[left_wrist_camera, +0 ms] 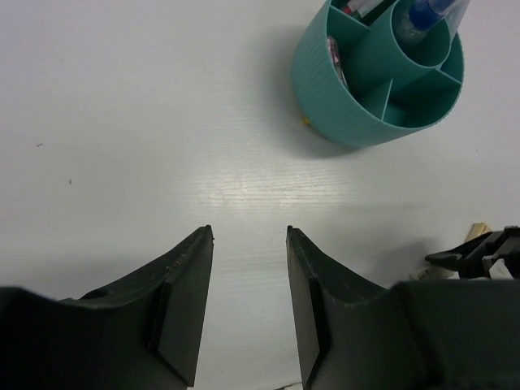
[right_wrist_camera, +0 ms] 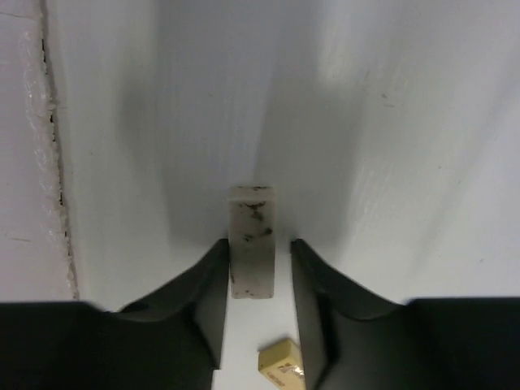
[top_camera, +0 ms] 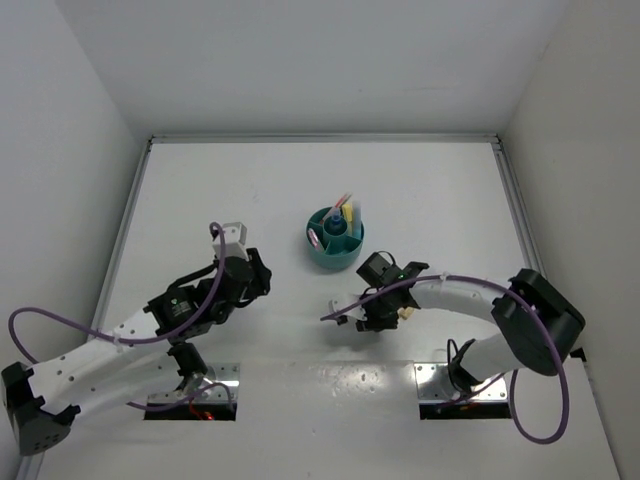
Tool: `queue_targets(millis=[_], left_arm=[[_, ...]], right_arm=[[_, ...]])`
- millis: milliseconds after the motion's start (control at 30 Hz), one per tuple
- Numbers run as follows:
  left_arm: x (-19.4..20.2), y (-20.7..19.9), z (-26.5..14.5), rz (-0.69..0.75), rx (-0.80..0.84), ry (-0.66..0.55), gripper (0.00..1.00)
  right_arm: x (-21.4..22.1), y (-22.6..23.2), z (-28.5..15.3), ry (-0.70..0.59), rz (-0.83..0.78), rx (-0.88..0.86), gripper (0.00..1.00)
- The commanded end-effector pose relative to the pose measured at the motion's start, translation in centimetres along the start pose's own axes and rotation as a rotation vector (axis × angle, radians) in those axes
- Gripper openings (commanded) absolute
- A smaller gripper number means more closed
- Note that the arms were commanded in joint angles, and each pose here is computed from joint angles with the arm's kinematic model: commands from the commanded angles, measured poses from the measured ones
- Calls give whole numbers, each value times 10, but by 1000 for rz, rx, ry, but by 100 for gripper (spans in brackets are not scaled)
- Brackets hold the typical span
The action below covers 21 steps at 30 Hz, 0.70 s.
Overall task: Sort the stationery into containers
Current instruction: Grab a piece of stationery with the right arm, then place the stationery into the container
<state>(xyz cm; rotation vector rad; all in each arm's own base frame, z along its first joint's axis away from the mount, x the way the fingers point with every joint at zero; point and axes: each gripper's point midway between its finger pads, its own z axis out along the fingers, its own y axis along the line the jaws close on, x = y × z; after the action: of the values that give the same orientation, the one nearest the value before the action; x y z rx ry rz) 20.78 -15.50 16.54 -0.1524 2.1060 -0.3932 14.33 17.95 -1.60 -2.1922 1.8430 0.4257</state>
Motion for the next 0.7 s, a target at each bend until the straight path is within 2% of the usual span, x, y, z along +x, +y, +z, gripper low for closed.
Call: queue_targets(millis=[0,33,67,100,133,167,300,400,500,667], left_arm=[[-7,-2,-3,-38,19,-40,47],[-7,-2,-3,-38,19,-40,47],[-9,-2,-5,-43,25,-45,47],[-11,-3,-6,-48,30,-51,47],[-11,-3,-6,-48,30,-51,47],[-9,-4,-6,-48,37,-44,47],[-11,-4,-8,-53,43,-51,47],[-11,-4,-8,-53,43,-51,47],[-9,-5,-7,-48,44,-39,47],[-4,-3,-4,-38,34,-28,47]], right_arm=[[8,-6,7,51,-10,48,31],[8,-6,7,51,-10,48,26],[5,-6,6,51,-8,45,14],[-3,-7,3,28,-10,34,8],[-13,-12,-5,-5,-10,56,2],[-24,-18,-13,-40,-5,83,0],[-71,-66,-68,-162,-36,278,0],[-84,-101,-97,-150,-53,433,0],[-98,-125,-112,-167,-68,521,0],[-97,-155,-115,-97,-57,636,0]])
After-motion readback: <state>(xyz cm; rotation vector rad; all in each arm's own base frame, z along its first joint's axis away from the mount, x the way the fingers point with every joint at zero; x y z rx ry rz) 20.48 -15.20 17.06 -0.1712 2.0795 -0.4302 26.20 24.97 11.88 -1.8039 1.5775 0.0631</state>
